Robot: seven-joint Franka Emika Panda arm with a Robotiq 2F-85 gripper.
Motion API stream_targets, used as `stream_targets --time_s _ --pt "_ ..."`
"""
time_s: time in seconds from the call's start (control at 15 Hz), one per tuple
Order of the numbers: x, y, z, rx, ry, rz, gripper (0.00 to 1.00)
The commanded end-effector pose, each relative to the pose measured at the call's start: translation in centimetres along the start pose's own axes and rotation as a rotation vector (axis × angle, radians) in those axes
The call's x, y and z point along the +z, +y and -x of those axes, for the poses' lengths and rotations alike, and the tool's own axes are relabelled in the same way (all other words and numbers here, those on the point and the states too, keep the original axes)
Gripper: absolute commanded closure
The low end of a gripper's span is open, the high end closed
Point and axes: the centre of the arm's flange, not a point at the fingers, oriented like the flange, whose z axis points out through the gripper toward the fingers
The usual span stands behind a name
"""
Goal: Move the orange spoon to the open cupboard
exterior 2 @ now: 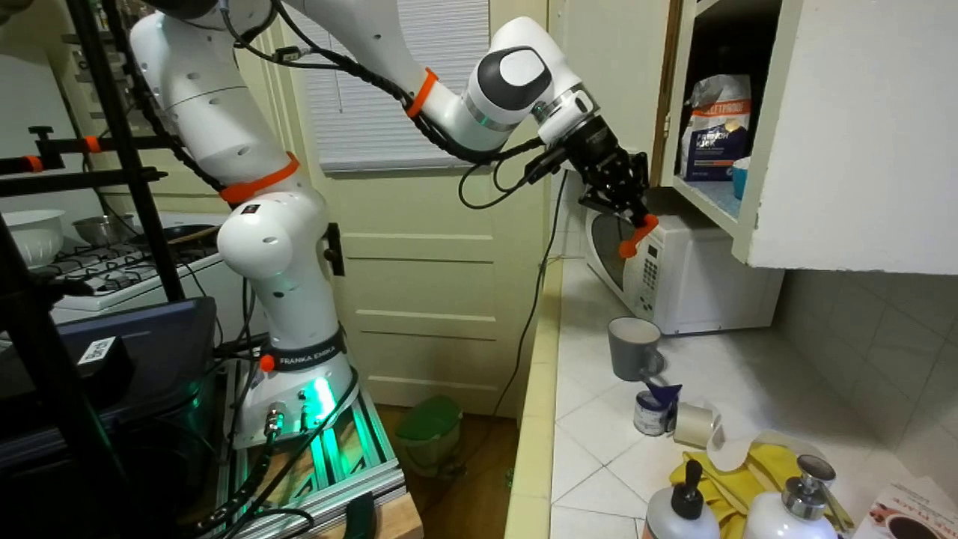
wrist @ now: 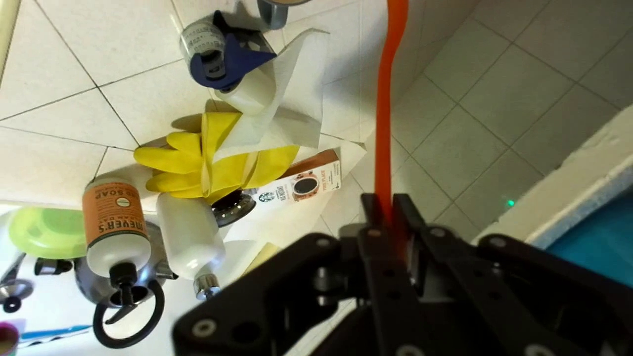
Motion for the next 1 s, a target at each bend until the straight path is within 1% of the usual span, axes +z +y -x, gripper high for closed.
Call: stream_targets --time_s 0.0,0.2,0.53,0.73,0.93 --pt "-1.5 1.3 -1.4 0.158 -0.011 -0.057 0.97" --pt "-2.0 1.1 -3.1 0.201 -0.015 -0.115 0.97" --pt "-2.5 1.4 -4.9 0.28 -0.077 -0.246 0.97" --pt "-2.2 1.8 -5.8 0.341 -0.107 -0.285 0.97" --pt "-1.7 1.8 -6.0 0.364 -0.116 -0.302 0.97"
